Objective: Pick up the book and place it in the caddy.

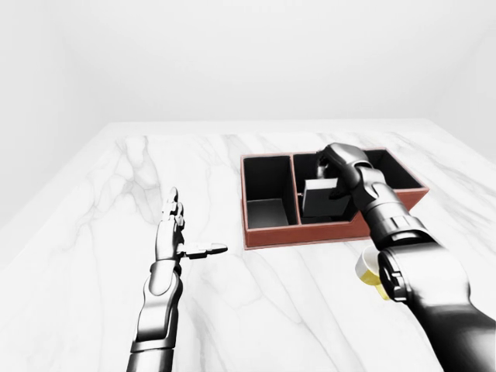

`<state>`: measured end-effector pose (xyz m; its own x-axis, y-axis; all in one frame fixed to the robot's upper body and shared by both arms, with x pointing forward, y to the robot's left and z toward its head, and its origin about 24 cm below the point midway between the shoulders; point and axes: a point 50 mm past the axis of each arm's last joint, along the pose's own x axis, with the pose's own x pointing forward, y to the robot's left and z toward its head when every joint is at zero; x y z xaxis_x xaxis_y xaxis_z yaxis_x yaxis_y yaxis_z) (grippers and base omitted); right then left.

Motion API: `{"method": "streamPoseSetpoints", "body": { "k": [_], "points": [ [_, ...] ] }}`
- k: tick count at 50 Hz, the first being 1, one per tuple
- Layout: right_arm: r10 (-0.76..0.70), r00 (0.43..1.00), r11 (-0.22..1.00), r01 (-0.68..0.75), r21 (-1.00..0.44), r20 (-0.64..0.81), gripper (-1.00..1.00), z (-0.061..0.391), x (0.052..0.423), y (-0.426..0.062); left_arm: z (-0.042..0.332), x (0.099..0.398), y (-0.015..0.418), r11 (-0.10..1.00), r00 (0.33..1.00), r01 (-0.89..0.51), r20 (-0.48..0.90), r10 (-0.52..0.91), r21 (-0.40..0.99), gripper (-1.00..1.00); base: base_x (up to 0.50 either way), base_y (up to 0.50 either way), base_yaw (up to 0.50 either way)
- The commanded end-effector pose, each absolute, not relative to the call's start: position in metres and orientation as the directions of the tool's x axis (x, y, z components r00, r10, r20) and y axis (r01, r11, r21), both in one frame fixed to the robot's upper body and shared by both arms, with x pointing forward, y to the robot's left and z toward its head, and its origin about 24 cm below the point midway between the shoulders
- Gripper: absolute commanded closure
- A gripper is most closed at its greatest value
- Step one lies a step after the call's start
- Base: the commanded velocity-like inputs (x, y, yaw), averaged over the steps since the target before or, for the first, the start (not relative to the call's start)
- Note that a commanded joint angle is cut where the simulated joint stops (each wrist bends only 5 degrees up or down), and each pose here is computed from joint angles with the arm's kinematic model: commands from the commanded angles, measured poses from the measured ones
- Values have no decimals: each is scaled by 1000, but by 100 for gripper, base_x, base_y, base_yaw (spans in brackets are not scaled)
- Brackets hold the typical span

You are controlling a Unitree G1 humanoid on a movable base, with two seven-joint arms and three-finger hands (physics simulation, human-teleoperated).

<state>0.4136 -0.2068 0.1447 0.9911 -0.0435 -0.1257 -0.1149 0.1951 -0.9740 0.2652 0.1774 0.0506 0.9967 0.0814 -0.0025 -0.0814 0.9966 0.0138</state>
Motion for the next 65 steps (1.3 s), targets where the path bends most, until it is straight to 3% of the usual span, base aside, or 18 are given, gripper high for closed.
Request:
{"method": "streamPoseSetpoints", "body": {
  "k": [1, 28, 47, 59, 65],
  "points": [
    [-44, 998, 196, -43, -980, -53, -100, 157, 416, -208, 49, 265, 177, 997, 997, -80, -5, 80, 16, -100, 0, 0, 0],
    [-22, 999, 214, -19, -977, -24, -100, 165, 416, -204, 51, 265, 177, 997, 997, -80, -3, 80, 12, -100, 0, 0, 0],
    [8, 990, 425, 125, -897, 142, -100, 202, 384, -198, 53, 265, 178, 997, 997, -80, 2, 80, 7, -100, 0, 0, 0],
    [185, 924, 445, 224, -867, 333, -100, 253, 336, -174, 52, 265, 177, 997, 997, -78, 1, 78, 8, -100, 0, 0, 0],
    [270, 852, 472, 289, -833, 448, -100, 274, 303, -158, 55, 263, 177, 997, 997, -79, 6, 79, 6, -100, 0, 0, 0]
  ]
}}
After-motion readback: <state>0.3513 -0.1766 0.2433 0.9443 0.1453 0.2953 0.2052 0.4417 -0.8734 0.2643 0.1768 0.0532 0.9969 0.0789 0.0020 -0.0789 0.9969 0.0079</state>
